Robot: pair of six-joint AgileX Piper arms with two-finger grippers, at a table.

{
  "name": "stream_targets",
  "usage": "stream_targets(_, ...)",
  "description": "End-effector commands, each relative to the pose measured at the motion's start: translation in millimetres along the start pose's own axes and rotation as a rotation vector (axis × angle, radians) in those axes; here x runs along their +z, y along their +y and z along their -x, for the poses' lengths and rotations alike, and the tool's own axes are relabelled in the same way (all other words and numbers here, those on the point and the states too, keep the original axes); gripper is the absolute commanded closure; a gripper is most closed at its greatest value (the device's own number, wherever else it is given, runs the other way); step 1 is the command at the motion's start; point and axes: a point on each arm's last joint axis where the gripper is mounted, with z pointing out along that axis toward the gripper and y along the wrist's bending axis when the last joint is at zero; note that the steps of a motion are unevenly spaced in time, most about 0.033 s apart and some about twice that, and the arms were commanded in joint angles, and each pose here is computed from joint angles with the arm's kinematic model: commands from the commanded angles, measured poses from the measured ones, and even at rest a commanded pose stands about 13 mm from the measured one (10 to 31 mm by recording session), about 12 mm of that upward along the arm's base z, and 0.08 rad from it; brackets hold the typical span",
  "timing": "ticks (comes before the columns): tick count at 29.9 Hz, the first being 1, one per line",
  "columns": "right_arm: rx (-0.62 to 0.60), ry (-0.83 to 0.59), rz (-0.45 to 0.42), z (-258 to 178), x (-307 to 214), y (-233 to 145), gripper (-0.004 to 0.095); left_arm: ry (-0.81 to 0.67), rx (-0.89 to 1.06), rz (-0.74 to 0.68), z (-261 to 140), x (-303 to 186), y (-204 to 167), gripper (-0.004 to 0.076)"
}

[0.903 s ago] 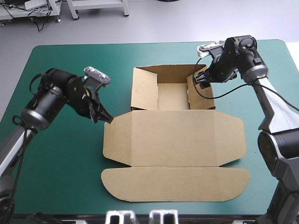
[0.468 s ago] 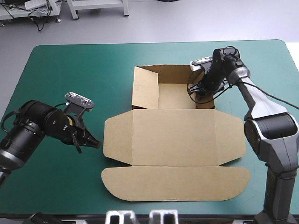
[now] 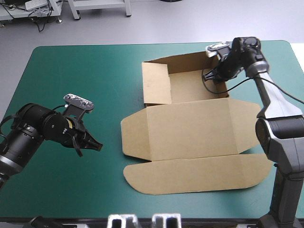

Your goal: Fold the box

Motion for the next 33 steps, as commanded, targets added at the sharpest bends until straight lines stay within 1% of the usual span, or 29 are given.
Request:
stream_targets(1, 0.069, -0.122, -0.126, -4.8, -56.0, -57.4, 0.0926, 0.0, -0.004, 0.004, -4.0, -11.5, 0.4, 0.073)
stream_targets(6, 0.271, -0.094, -0.219, -49.7, -74.5, -147.4, 0.0926, 0.0, -0.002, 0.009, -4.0, -11.5, 0.9, 0.073)
stream_targets(9, 0.38, -0.086, -0.27, -80.3, -86.3, -190.4, 0.0926, 0.0, -0.002, 0.01, -4.0, -11.5, 1.0, 0.0731)
stream_targets(11, 0.423, -0.082, -0.281, -94.4, -88.7, -207.7, 0.0925, 0.0, -0.001, 0.013, -4.0, -11.5, 1.2, 0.0731)
stream_targets(14, 0.464, -0.074, -0.27, -109.2, -85.7, -225.2, 0.0925, -0.003, 0.007, 0.04, -3.8, -11.6, 3.7, 0.0731)
stream_targets(19, 0.499, -0.018, -0.235, -120.5, -61.8, -238.4, 0.0922, -0.002, 0.004, 0.046, -3.8, -12.1, 4.3, 0.0731)
stream_targets(21, 0.504, 0.0, -0.223, -122.0, -50.4, -241.3, 0.0899, -0.002, -0.006, 0.043, -3.8, -12.0, 4.0, 0.0731)
stream_targets(23, 0.502, 0.011, -0.216, -123.1, -43.0, -243.2, 0.0826, -0.002, -0.026, 0.047, -3.8, -12.1, 4.4, 0.0731)
stream_targets(24, 0.495, 0.016, -0.214, -123.5, -41.0, -243.7, 0.0758, -0.002, -0.026, 0.047, -3.8, -12.1, 4.4, 0.0731)
stream_targets(25, 0.491, 0.02, -0.208, -123.8, -38.1, -244.1, 0.0674, -0.002, -0.026, 0.047, -3.8, -12.1, 4.4, 0.0731)
stream_targets(28, 0.486, 0.01, -0.213, -122.2, -41.0, -244.3, 0.0368, -0.002, -0.026, 0.047, -3.8, -12.1, 4.4, 0.0731)
stream_targets(30, 0.491, -0.01, -0.222, -119.0, -47.2, -245.0, 0.0215, -0.002, -0.026, 0.047, -3.8, -12.1, 4.4, 0.0731)
stream_targets(31, 0.498, -0.02, -0.231, -116.9, -52.3, -245.5, 0.0162, -0.002, -0.026, 0.047, -3.8, -12.1, 4.4, 0.0731)
stream_targets(33, 0.5, -0.051, -0.26, -111.7, -66.0, -246.6, 0.0134, -0.002, -0.026, 0.047, -3.8, -12.1, 4.4, 0.0731)
